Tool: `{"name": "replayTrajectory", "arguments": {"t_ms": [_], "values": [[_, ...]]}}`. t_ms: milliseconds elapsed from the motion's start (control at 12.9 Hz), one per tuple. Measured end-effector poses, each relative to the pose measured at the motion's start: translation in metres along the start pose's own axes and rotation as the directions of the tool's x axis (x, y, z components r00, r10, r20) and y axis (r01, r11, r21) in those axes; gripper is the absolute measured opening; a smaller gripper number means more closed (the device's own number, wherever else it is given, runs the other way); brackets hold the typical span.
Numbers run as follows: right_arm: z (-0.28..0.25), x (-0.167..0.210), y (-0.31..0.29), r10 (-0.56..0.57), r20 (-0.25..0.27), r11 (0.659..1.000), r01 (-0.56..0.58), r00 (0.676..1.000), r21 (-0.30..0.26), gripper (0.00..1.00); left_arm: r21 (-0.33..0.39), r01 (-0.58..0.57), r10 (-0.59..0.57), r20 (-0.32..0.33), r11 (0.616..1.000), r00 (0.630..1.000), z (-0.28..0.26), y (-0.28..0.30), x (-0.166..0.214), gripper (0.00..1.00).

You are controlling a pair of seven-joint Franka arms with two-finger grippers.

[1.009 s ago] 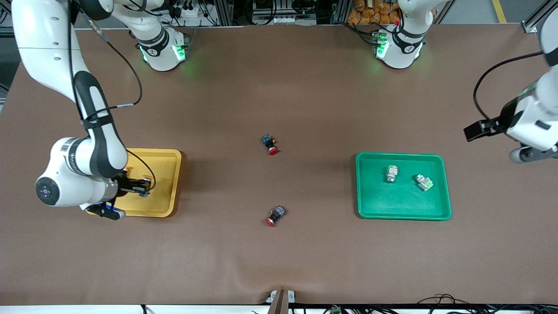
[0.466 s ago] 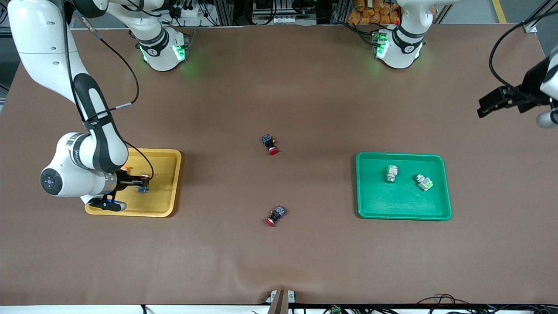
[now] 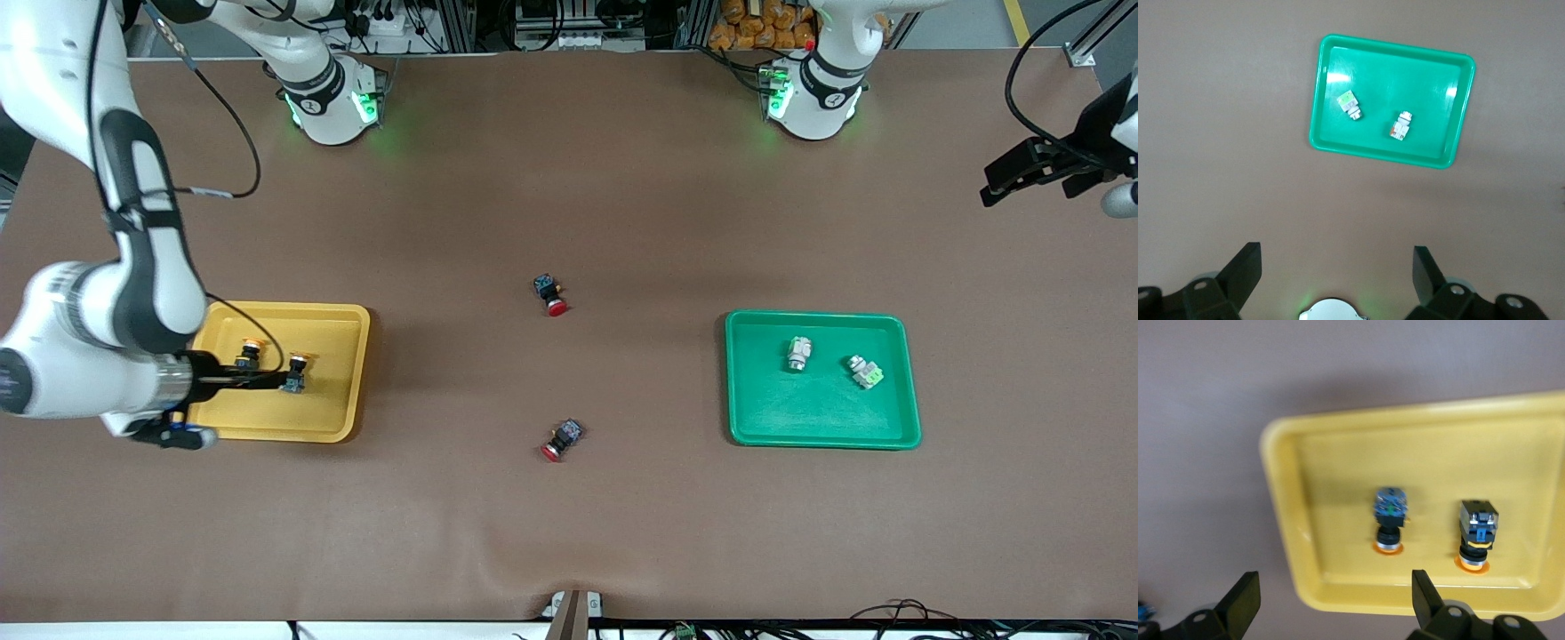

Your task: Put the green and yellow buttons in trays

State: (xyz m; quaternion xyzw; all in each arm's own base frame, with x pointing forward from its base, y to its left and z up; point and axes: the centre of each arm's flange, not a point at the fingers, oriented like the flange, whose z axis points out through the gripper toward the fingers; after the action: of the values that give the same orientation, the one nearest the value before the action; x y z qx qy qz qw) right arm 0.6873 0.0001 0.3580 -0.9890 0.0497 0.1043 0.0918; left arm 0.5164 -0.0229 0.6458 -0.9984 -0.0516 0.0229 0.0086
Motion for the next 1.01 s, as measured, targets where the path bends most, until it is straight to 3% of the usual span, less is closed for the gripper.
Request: {"name": "replayTrajectory", "arguments": {"t_ms": [155, 466, 543, 698, 1009], "values": [[-0.047, 0.001, -0.022, -0.051, -0.067, 0.998, 0.05, 0.996, -0.024, 1.0, 0.001, -0.003, 0.003, 0.006, 1.0, 1.0, 0.003, 0.001, -0.001, 1.0], [-0.139, -0.017, -0.008, -0.053, -0.094, 0.998, 0.048, 0.994, -0.051, 1.0, 0.002, -0.019, 0.019, -0.003, 1.0, 1.0, 0.005, 0.01, -0.001, 1.0], [-0.179, -0.034, -0.015, -0.068, -0.139, 0.997, 0.061, 0.988, -0.053, 1.0, 0.002, -0.023, 0.023, -0.008, 1.0, 1.0, 0.005, 0.014, -0.001, 1.0], [-0.223, -0.064, -0.025, -0.084, -0.177, 0.995, 0.074, 0.981, -0.061, 1.0, 0.001, -0.023, 0.023, -0.013, 1.0, 1.0, 0.007, 0.014, 0.001, 1.0], [-0.292, -0.139, -0.015, -0.056, -0.174, 0.996, 0.044, 0.983, -0.074, 1.0, 0.002, -0.015, 0.016, -0.027, 1.0, 1.0, 0.013, 0.017, 0.009, 1.0]]}}
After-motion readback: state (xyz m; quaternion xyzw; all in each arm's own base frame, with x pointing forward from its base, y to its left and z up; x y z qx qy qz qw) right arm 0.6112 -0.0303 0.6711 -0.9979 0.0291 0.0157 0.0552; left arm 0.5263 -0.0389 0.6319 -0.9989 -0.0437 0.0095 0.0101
